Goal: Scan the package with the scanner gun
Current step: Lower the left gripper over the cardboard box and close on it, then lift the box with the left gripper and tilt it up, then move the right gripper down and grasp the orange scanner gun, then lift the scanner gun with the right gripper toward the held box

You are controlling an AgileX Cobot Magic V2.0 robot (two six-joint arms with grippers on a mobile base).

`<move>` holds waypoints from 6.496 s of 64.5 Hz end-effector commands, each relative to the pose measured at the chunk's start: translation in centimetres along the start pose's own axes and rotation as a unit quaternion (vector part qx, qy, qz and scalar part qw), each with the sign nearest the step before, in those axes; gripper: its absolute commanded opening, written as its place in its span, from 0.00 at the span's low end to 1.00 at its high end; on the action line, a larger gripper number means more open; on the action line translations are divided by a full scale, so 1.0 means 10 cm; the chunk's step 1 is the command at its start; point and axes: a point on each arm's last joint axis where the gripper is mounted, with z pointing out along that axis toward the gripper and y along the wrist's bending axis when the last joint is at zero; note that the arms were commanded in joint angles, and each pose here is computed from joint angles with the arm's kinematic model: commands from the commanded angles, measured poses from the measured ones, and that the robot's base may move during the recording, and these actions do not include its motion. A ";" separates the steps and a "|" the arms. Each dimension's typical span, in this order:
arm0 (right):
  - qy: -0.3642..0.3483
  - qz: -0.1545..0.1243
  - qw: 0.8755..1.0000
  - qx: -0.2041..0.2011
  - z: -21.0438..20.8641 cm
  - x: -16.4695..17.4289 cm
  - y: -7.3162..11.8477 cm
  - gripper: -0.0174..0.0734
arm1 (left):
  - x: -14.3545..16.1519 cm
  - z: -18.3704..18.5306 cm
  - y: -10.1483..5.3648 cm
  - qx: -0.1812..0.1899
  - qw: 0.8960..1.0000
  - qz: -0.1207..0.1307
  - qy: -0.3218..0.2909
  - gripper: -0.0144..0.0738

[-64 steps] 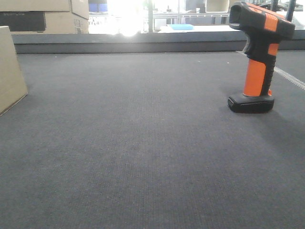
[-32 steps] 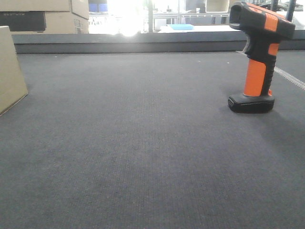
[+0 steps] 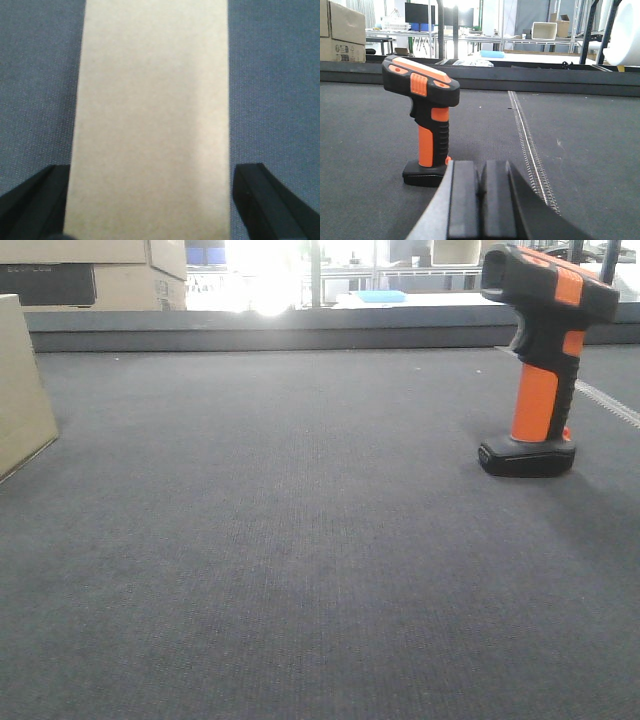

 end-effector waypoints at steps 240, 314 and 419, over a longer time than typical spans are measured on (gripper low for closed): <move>0.156 0.024 0.987 -0.020 1.48 0.00 0.26 0.01 | 0.07 -0.02 -1.61 0.242 0.964 -0.099 -0.055 0.12; 0.038 0.141 0.989 -0.017 2.11 0.48 0.40 0.78 | 0.07 -0.02 -1.61 0.242 0.964 -0.099 -0.056 0.12; 0.051 0.155 0.987 0.000 2.52 0.52 0.45 0.52 | 0.07 -0.02 -1.61 0.242 0.964 -0.098 -0.057 0.12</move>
